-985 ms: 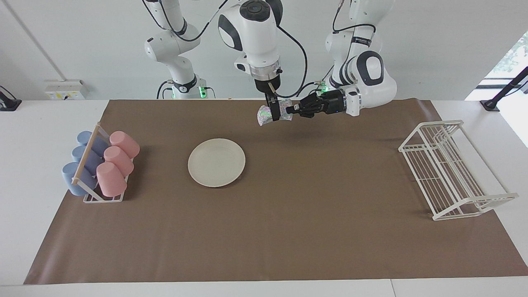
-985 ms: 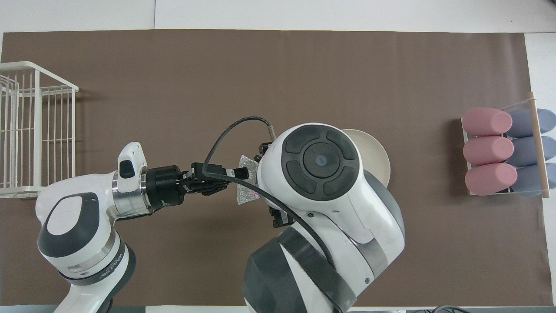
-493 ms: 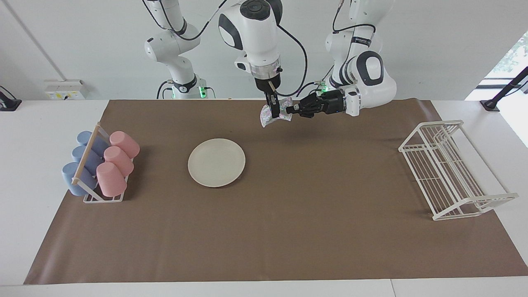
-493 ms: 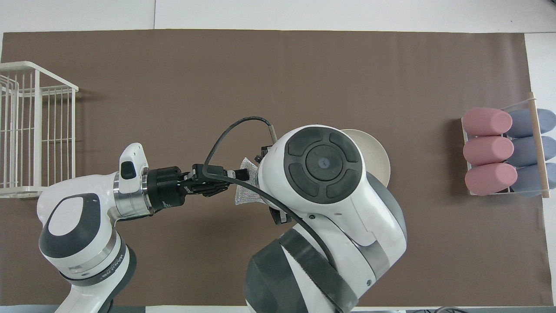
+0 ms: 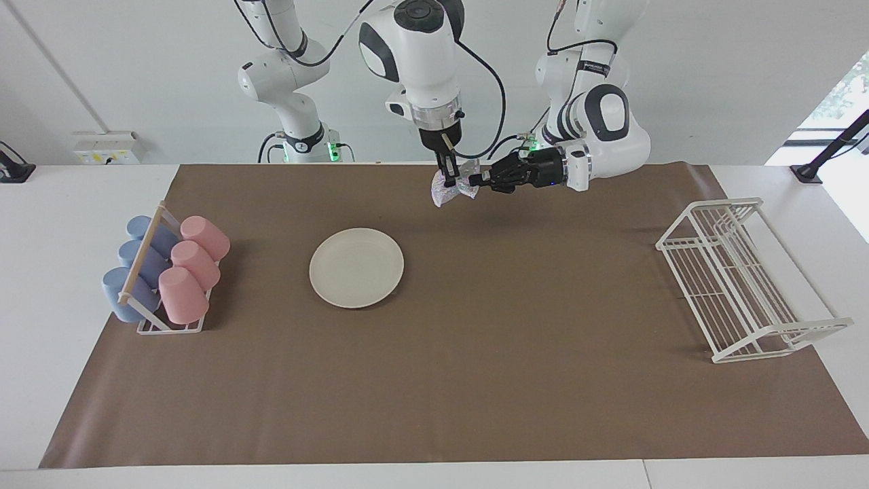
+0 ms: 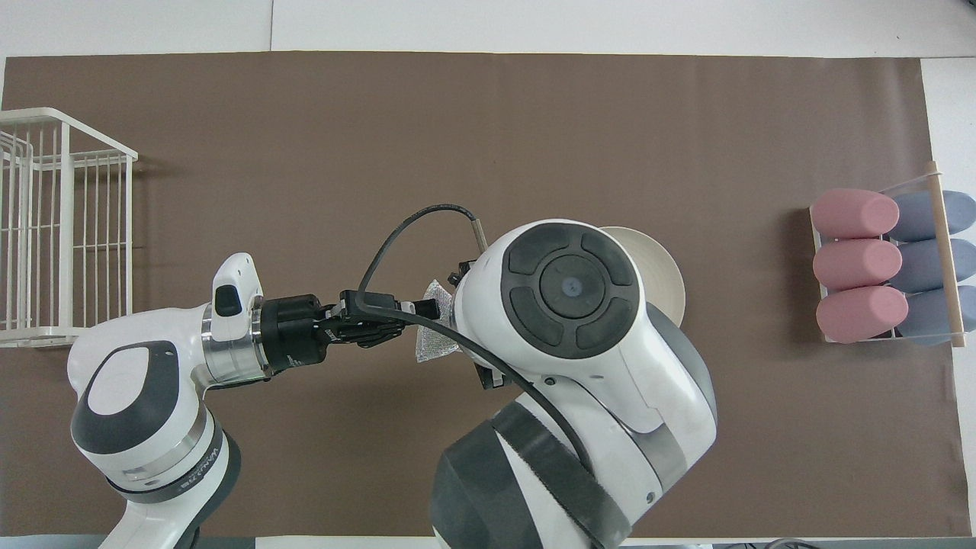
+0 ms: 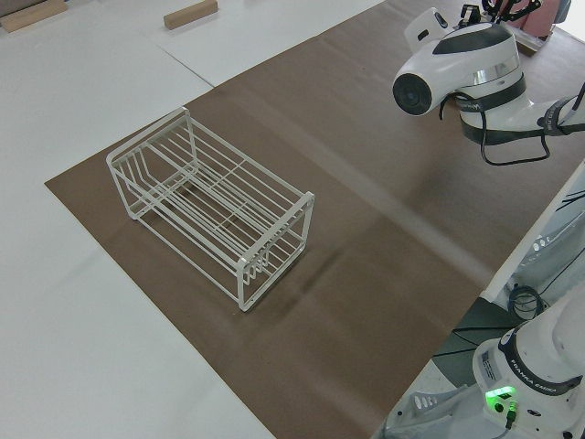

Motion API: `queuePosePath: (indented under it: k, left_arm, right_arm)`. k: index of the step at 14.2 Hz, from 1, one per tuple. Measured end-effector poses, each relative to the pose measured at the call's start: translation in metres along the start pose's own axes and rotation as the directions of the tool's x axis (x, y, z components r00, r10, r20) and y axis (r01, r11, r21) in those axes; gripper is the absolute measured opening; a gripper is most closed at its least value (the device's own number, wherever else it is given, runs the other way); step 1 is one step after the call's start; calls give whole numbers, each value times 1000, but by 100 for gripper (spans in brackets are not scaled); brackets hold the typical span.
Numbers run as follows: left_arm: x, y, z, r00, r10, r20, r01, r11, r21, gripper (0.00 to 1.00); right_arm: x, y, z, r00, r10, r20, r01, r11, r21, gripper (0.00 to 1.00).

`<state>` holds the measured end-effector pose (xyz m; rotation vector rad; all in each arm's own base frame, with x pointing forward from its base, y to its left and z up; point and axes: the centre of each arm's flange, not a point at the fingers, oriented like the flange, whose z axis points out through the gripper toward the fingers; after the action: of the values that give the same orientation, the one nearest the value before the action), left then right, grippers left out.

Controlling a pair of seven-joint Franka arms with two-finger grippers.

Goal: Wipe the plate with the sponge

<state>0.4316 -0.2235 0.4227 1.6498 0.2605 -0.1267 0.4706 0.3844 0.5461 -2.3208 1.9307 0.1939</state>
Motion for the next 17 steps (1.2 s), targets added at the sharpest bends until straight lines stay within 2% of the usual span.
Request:
queuePosePath:
  k: [1, 5, 7, 9, 11, 14, 17]
  left_arm:
    - [0, 0, 0, 1000, 1, -2, -1, 1000, 1, 9]
    - [0, 0, -1, 1000, 1, -4, -1, 1000, 2, 55]
    - [0, 0, -1, 1000, 1, -4, -1, 1000, 2, 76]
    - [0, 0, -1, 1000, 1, -5, -1, 1000, 2, 98]
    - [1, 0, -1, 1000, 1, -7, -1, 1000, 3, 100]
    - [2, 0, -3, 1000, 8, -23, -8, 1000, 18, 100]
    - [1, 2, -10, 999, 37, -12, -36, 993, 111, 100]
  right_arm:
    - [0, 1, -1, 1000, -5, 0, 5, 1000, 1, 6]
    - [0, 2, -5, 999, -37, 3, 37, 999, 5, 6]
    - [3, 3, -2, 995, -102, -2, 102, 995, -3, 6]
    - [26, 1, 13, 983, -182, -10, 181, 983, -18, 6]
    - [59, -5, 28, 979, -205, -16, 205, 979, -18, 6]
    - [104, -16, 53, 979, -201, -21, 201, 979, 30, 6]
    - [141, -10, 110, 980, -197, -36, 199, 979, 41, 6]
